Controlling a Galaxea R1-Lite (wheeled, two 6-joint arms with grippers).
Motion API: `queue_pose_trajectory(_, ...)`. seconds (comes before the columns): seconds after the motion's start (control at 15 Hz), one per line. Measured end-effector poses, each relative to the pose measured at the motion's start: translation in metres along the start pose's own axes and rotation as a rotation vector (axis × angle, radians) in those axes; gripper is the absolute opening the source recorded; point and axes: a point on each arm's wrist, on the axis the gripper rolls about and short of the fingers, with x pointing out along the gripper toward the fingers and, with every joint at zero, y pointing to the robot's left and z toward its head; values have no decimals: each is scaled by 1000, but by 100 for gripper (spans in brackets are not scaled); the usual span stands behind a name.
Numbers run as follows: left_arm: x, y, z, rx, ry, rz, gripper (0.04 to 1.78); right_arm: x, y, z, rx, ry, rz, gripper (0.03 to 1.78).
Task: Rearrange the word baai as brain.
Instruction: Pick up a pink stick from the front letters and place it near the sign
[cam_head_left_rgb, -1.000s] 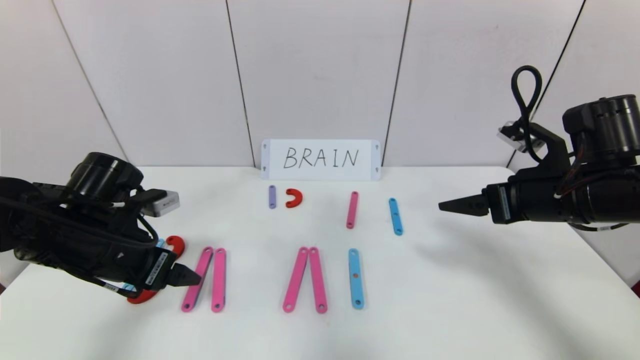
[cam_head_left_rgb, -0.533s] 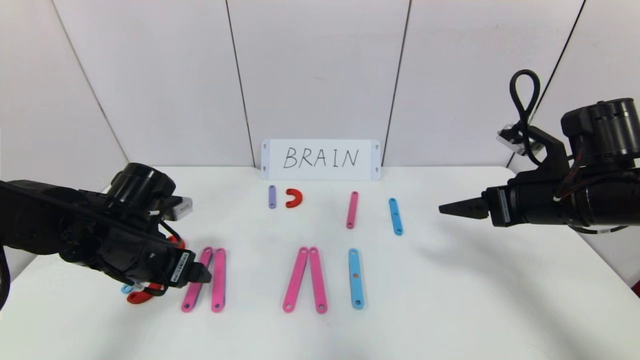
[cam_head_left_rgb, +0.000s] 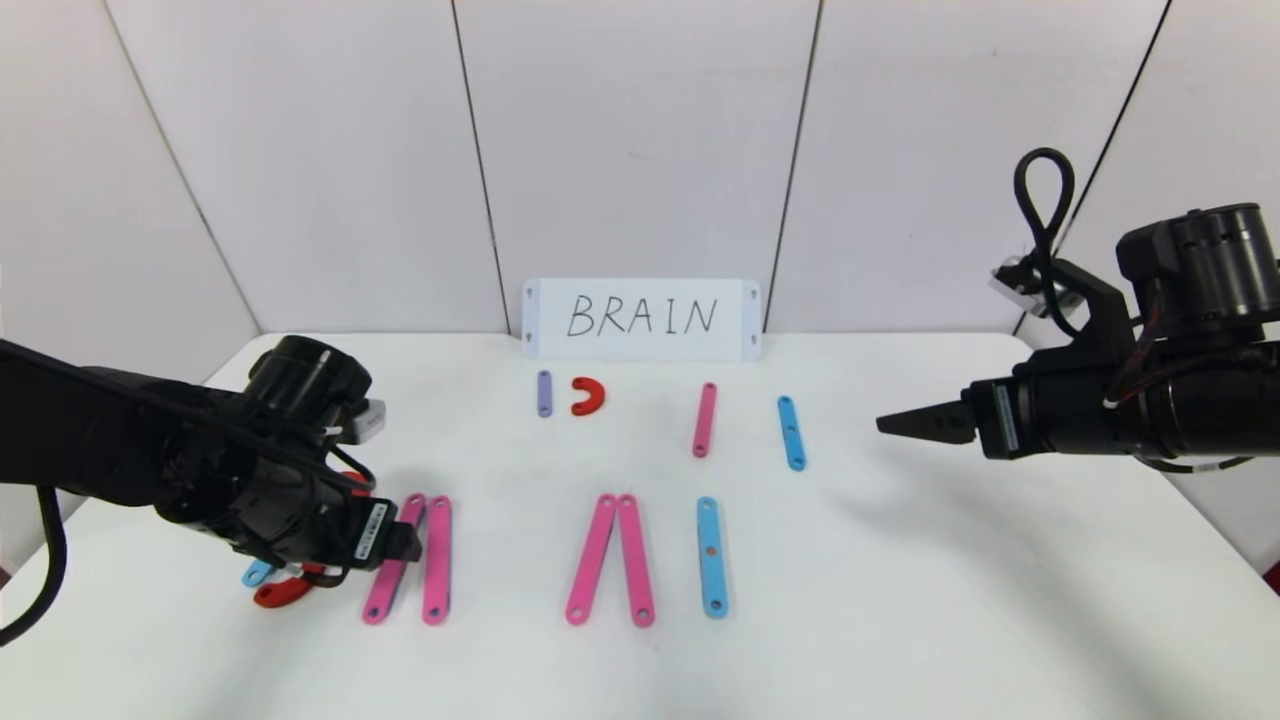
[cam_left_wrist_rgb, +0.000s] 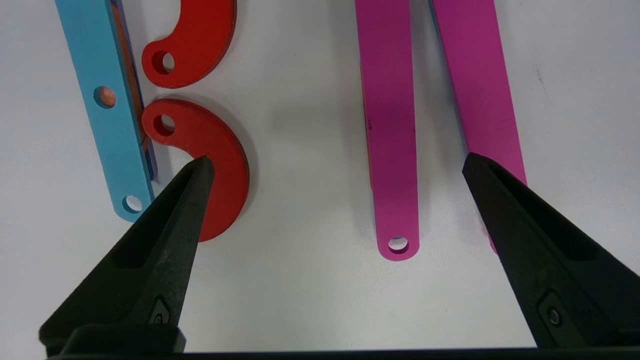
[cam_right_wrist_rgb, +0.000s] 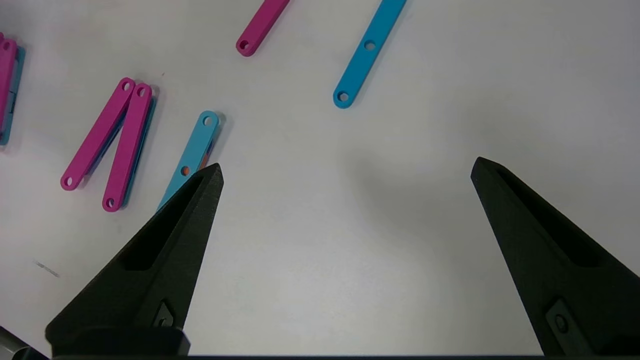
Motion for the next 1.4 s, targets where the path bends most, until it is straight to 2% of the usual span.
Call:
queue_pose_trajectory(0.4,10,-4,0,1,16,-12,174,1,-1,0,2,4,-1,174)
queue_pose_trajectory(0.53,14,-4,0,1,25,-12,167,1,-1,0,2,5,-2,174)
queue_pose_trajectory(0.73,19,-5,0,3,40,-11,137,1,-1,-1,3,5,-3,174)
queue_pose_trajectory(1.0,21,-5,0,3,46,-11,64,1,-1,-1,3,6,-2,174)
queue_pose_trajectory(1.13,22,-6,0,3,50,-18,37,1,-1,-1,3,6,-1,174)
queue_pose_trajectory(1.2,23,-6,0,4,52,-23,31,1,-1,-2,1,8,-1,174)
queue_pose_trajectory(1.4,22,-6,0,4,51,-25,30,2,-1,-2,1,10,0,174)
